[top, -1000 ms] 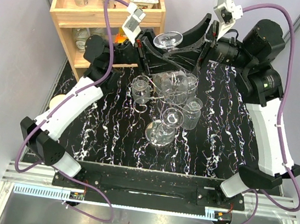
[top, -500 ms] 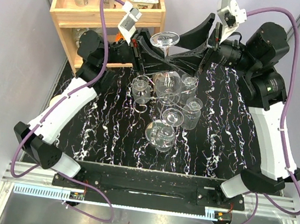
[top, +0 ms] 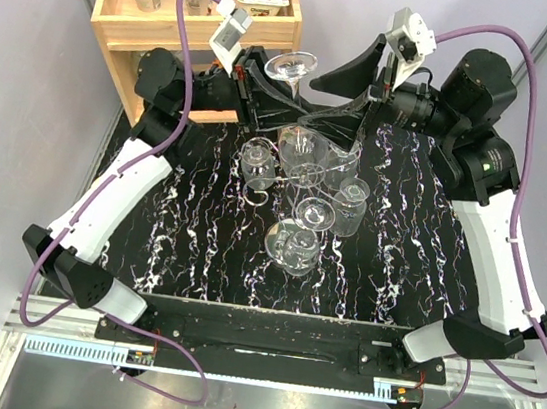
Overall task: Place the wine glass upside down on the wine glass rack
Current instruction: Turn the wine glass upside down at the wine rack.
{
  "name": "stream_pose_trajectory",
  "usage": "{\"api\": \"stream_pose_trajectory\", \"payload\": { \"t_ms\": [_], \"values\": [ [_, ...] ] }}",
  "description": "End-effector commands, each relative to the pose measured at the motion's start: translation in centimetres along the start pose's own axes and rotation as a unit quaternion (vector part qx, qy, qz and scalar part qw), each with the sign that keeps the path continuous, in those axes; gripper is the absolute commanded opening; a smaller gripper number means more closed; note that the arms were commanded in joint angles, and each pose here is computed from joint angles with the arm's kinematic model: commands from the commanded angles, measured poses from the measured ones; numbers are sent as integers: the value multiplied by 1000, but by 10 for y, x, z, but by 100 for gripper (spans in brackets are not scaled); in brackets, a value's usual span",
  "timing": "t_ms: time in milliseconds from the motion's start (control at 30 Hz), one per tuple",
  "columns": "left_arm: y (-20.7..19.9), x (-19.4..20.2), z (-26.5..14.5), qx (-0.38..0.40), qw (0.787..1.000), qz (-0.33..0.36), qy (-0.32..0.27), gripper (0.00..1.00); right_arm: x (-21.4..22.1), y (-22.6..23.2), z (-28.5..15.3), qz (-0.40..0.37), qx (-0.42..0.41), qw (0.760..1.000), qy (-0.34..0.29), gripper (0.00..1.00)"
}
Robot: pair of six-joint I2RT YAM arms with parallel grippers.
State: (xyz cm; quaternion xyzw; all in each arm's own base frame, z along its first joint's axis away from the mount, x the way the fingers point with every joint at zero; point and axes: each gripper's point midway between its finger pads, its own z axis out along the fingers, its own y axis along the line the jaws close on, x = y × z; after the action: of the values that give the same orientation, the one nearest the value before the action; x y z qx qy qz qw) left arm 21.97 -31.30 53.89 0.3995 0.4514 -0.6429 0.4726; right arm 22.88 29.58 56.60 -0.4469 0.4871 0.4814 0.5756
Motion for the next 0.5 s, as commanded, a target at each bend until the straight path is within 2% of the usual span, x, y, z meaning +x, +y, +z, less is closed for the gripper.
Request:
{"api": "stream_pose_trajectory", "payload": {
  "t_ms": [0, 133, 467],
  "values": [
    [-40, -37, -8, 17, 997, 79, -20, 0, -11, 8, -14, -31, 22, 999, -6, 79],
    [-36, -36, -13, 1, 996, 84, -5, 0, -10, 3, -21, -62, 45, 997, 0, 79],
    [-38, -41, -35, -41, 992, 117, 22, 0, -1, -17, -31, -85, 108, 990, 19, 79]
  ]
}}
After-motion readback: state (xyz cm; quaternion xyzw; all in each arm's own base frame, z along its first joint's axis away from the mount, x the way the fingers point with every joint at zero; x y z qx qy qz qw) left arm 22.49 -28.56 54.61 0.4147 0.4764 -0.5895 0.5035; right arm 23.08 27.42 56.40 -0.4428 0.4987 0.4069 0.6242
